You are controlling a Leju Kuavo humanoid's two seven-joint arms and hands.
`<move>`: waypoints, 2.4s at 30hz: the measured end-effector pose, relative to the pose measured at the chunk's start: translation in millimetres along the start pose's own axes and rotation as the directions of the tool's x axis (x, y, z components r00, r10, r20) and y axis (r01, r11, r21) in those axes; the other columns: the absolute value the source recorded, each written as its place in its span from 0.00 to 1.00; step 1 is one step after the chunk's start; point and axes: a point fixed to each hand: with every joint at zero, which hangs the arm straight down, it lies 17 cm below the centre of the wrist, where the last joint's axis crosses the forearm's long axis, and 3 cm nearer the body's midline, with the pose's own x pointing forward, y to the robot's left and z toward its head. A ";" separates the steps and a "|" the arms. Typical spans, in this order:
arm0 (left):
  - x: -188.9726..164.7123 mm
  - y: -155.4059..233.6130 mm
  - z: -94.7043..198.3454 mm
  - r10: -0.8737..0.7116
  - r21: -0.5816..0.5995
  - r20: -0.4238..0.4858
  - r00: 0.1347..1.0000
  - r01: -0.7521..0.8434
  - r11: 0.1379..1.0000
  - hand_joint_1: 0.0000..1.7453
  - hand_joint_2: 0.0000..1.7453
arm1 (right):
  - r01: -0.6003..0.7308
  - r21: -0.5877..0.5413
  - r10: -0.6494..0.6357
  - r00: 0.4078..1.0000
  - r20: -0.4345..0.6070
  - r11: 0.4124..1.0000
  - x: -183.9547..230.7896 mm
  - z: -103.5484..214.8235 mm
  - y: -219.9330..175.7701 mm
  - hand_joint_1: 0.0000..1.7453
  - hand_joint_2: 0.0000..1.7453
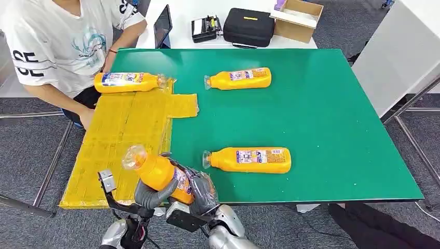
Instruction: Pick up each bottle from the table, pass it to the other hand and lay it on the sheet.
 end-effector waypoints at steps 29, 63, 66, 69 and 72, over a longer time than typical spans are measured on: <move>134.9 59.6 -41.5 -0.804 0.466 0.148 0.576 0.677 0.570 1.00 1.00 | 0.148 -0.597 0.010 0.967 0.253 0.788 97.4 -9.4 -187.6 0.00 0.00; 67.2 183.9 -86.8 -0.952 -0.211 -0.146 -0.271 0.948 -0.237 1.00 1.00 | 0.373 -0.591 -0.094 0.889 0.447 0.716 147.6 -0.3 -229.5 0.00 1.00; 60.1 198.3 -75.9 -0.946 -0.274 -0.167 -0.278 0.935 -0.226 1.00 1.00 | 0.381 -0.582 -0.107 0.887 0.449 0.718 146.3 -0.9 -227.7 0.00 1.00; 59.4 206.3 -70.8 -0.942 -0.301 -0.177 -0.285 0.927 -0.224 1.00 1.00 | 0.384 -0.579 -0.112 0.886 0.449 0.719 145.7 -1.3 -226.6 0.00 1.00; 58.4 210.9 -69.0 -0.941 -0.331 -0.183 -0.286 0.919 -0.215 1.00 1.00 | 0.390 -0.561 -0.125 0.884 0.451 0.730 145.4 -3.3 -221.8 0.00 1.00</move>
